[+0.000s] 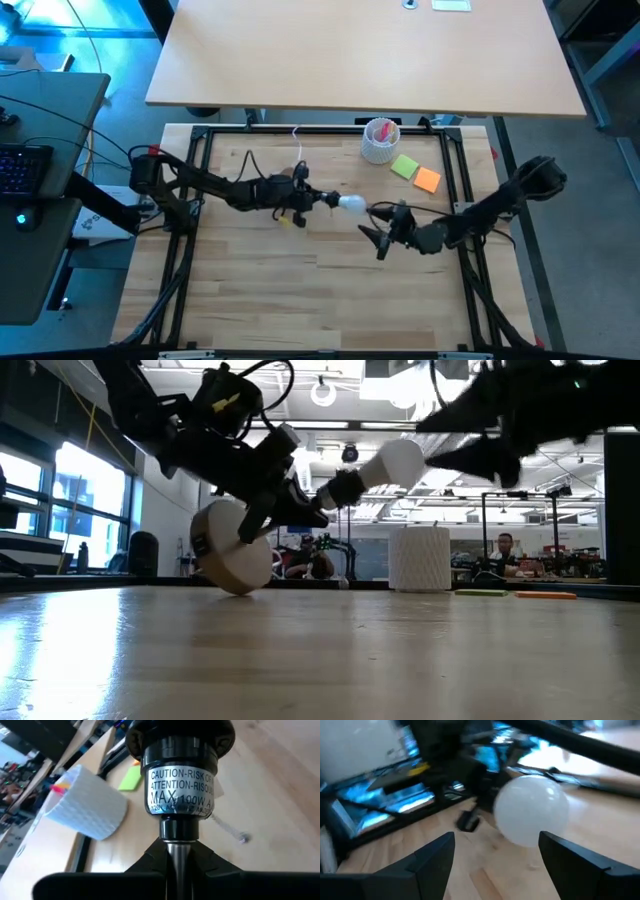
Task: Screw lightbulb
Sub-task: Remove the lightbulb from the lamp
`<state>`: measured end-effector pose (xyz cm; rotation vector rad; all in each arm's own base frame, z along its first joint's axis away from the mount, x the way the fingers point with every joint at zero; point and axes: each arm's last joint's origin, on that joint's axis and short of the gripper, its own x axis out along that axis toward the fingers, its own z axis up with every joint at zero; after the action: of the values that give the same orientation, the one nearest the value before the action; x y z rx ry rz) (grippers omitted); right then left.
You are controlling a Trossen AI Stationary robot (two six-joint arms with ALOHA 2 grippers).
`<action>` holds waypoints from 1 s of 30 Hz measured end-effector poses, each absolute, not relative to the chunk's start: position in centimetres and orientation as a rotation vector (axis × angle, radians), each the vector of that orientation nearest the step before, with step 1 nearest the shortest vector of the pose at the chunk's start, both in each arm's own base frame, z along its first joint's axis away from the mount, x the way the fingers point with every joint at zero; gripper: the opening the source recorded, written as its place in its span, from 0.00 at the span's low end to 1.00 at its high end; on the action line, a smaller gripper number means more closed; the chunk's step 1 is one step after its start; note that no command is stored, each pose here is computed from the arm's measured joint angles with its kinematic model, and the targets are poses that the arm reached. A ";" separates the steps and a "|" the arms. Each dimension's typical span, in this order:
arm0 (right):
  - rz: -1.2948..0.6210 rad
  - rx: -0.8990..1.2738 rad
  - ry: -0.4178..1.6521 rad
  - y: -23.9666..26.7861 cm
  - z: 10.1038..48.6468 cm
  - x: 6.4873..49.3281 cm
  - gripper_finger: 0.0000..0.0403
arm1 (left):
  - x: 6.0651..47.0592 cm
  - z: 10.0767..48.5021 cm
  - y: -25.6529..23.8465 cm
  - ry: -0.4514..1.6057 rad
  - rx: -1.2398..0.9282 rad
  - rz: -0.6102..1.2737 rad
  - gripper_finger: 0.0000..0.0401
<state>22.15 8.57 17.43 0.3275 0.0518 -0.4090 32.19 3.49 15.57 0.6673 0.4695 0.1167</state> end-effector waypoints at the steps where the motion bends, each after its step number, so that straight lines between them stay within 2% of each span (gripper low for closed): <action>1: -0.377 0.279 0.056 8.6 18.0 22.6 0.71 | 32.1 15.9 3.7 0.466 0.664 0.125 0.05; 5: -0.318 0.109 0.067 9.1 20.0 24.1 0.71 | 31.7 17.3 4.2 0.412 0.639 0.109 0.05; 10: -0.366 -0.022 0.148 9.7 23.6 25.2 0.71 | 30.9 19.4 4.3 0.340 0.578 0.048 0.05; 16: -0.352 -0.007 0.314 10.8 29.4 24.0 0.71 | 30.0 20.8 3.4 0.338 0.578 0.000 0.05; 19: -0.298 0.039 0.412 11.4 30.9 23.3 0.71 | 29.8 21.0 3.0 0.342 0.580 -0.014 0.05; 23: -0.340 0.077 0.451 11.7 30.4 22.5 0.71 | 29.9 20.8 2.9 0.347 0.581 -0.018 0.05; 30: -0.499 0.197 0.409 10.6 22.9 21.5 0.71 | 30.0 20.5 2.9 0.364 0.583 -0.013 0.05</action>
<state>21.54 10.56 22.88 0.1972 0.4094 -0.4987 29.97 2.94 20.52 0.5827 0.3645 -0.0132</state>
